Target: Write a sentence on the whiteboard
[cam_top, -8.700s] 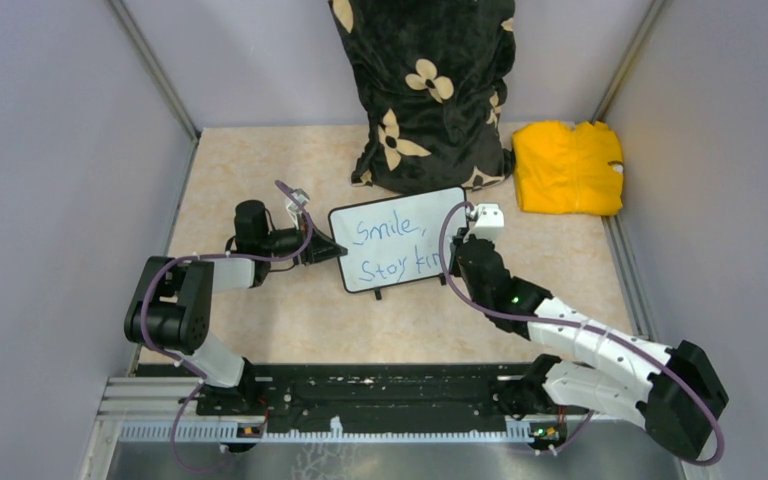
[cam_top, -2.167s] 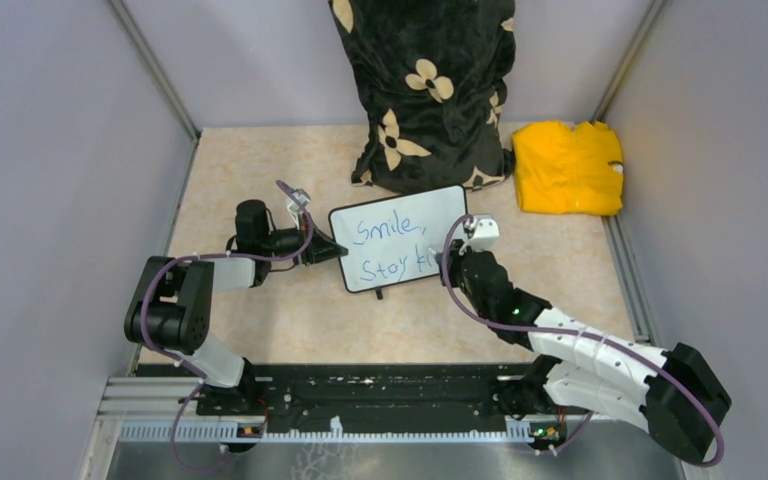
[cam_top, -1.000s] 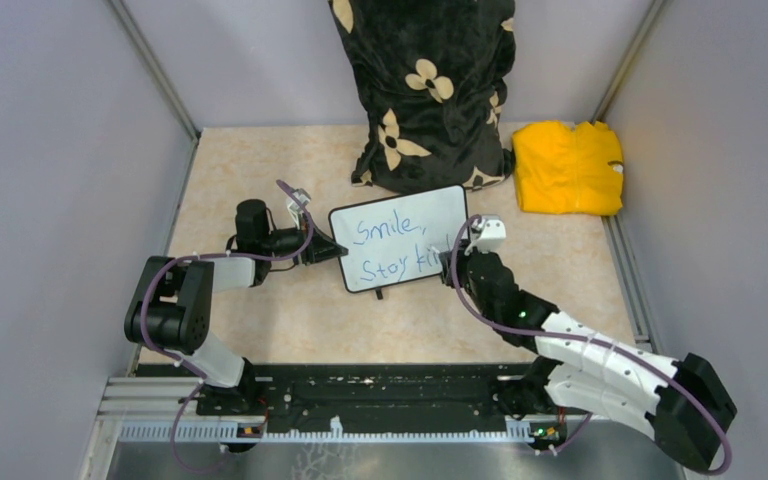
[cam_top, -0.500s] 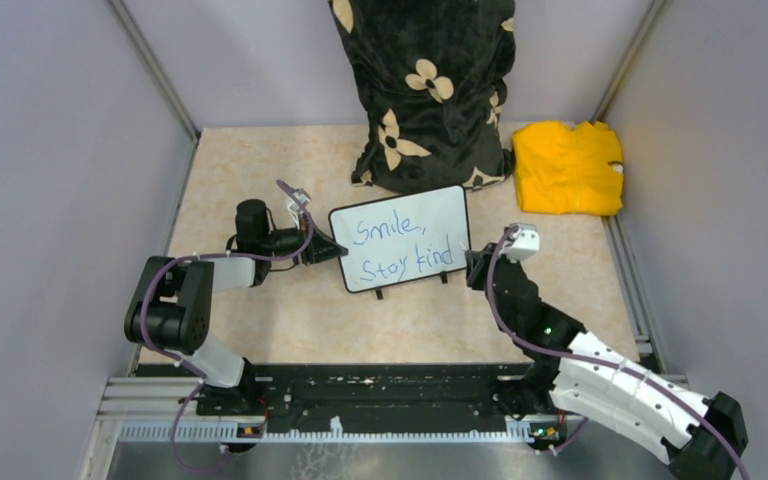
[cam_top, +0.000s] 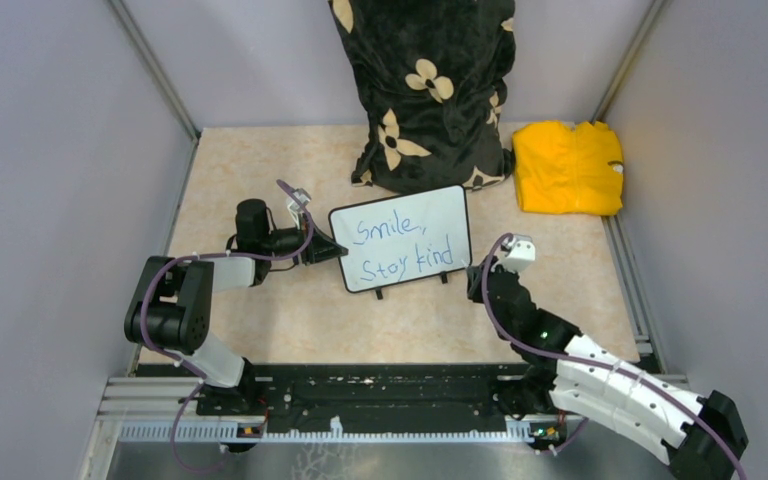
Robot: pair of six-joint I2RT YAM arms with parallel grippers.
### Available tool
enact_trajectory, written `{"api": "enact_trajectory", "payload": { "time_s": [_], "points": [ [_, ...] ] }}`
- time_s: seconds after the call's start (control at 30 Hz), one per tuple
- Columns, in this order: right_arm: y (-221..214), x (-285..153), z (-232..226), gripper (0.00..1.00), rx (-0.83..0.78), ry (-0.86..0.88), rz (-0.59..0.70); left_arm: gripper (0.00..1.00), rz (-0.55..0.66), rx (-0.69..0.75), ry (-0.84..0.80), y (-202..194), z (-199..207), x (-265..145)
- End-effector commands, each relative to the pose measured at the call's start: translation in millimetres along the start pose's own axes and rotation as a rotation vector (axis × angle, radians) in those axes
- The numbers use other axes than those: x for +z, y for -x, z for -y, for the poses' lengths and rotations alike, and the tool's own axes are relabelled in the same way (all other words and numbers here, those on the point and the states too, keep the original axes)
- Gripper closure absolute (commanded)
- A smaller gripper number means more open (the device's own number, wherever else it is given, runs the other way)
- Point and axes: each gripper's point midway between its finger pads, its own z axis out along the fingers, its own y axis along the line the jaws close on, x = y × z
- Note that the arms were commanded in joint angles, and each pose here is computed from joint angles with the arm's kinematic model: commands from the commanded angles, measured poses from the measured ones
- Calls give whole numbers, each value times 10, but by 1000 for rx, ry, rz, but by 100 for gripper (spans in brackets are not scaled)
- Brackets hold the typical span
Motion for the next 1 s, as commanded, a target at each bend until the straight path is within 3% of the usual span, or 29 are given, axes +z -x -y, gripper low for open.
{"api": "enact_trajectory", "payload": {
  "time_s": [0.0, 0.97],
  "points": [
    [69, 28, -151, 100, 58, 46, 24, 100, -20, 5, 66, -90, -130, 21],
    [5, 212, -95, 100, 51, 7, 6, 100, -21, 4, 68, -96, -137, 22]
  ]
}}
